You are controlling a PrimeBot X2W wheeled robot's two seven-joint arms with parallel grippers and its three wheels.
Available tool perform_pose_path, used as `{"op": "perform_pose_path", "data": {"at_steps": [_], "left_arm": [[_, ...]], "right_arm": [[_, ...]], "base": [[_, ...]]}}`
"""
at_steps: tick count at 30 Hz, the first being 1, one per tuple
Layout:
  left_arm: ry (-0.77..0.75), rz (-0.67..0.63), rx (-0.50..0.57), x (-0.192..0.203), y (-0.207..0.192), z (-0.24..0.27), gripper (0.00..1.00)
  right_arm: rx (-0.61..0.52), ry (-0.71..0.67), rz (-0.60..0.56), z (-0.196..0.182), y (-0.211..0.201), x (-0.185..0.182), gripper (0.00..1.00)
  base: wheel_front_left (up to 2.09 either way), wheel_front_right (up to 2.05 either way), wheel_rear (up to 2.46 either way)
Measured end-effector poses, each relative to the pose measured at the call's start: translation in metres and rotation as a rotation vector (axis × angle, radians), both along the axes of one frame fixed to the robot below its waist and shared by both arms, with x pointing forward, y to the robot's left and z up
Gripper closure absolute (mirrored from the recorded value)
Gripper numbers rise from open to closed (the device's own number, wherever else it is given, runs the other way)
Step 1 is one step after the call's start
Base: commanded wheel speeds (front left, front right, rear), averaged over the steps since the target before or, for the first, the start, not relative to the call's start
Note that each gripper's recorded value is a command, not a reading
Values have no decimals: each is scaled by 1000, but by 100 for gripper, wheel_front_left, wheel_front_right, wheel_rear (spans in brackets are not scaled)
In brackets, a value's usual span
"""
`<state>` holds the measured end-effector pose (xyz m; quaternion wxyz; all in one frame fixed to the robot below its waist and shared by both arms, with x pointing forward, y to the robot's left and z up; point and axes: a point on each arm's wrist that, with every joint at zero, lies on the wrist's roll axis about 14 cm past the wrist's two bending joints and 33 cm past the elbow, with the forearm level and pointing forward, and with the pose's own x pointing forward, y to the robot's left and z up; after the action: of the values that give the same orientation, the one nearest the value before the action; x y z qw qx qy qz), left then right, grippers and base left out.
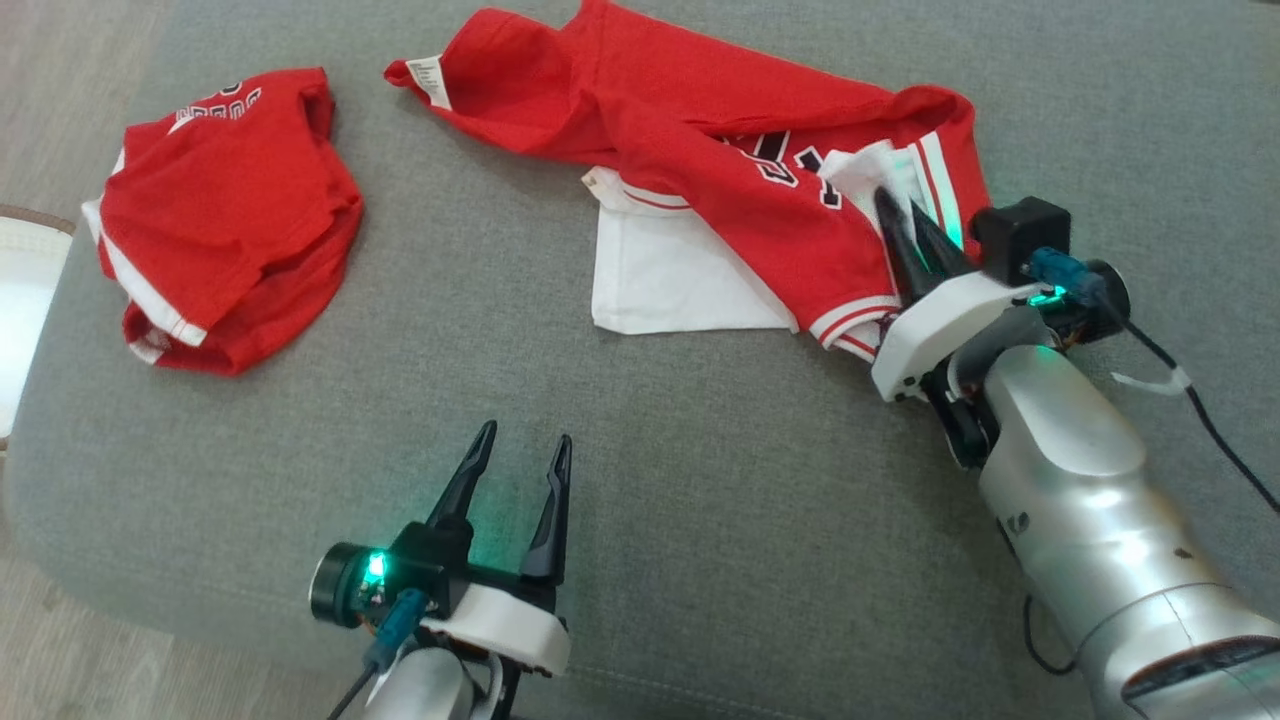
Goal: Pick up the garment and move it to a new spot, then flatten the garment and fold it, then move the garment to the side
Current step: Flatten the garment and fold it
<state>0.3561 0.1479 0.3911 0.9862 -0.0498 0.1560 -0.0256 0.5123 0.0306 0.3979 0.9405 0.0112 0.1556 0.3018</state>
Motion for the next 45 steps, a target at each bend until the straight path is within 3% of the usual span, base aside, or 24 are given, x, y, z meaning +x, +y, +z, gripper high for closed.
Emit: {"op": "perform_pose_path", "data": {"at_steps": [2,6,12,15,21,25,30,31,32,33,37,39,42,45], "left_arm": [[-3,3,1,-1,1,1,0],[-22,3,1,-1,1,7,0],[-40,31,-13,-20,5,13,0],[-30,8,-23,-33,-3,10,0],[-71,-39,-30,-30,-16,21,0],[-89,-61,-35,-28,-22,26,0],[-75,-39,-33,-30,-15,22,0],[-71,-37,-35,-31,-14,21,0],[-67,-35,-32,-32,-13,20,0],[-62,-31,-28,-33,-11,19,0],[-46,-14,-26,-35,-6,14,0],[-41,-9,-26,-36,-5,13,0],[-39,-7,-25,-36,-4,12,0],[-40,-4,-25,-37,-3,12,0]], "right_arm": [[37,-22,-28,13,-2,7,100],[172,-150,-143,73,-20,34,100],[357,-238,-386,132,-91,36,100],[383,-288,-476,153,-127,28,100],[348,-344,-599,167,-188,13,100],[247,-321,-676,146,-232,-3,100],[160,-283,-696,125,-248,-3,100],[146,-269,-702,119,-250,-2,89],[123,-254,-706,112,-253,-2,18],[92,-241,-708,106,-257,-2,0],[-20,-255,-709,102,-272,3,0],[-42,-303,-659,114,-256,10,0],[-29,-350,-510,124,-195,13,0],[-2,-337,-291,115,-112,-2,0]], "base": [[0,0,0],[0,0,0],[0,0,0],[0,0,0],[0,0,0],[0,0,0],[0,0,0],[0,0,0],[0,0,0],[0,0,0],[0,0,0],[0,0,0],[0,0,0],[0,0,0]]}}
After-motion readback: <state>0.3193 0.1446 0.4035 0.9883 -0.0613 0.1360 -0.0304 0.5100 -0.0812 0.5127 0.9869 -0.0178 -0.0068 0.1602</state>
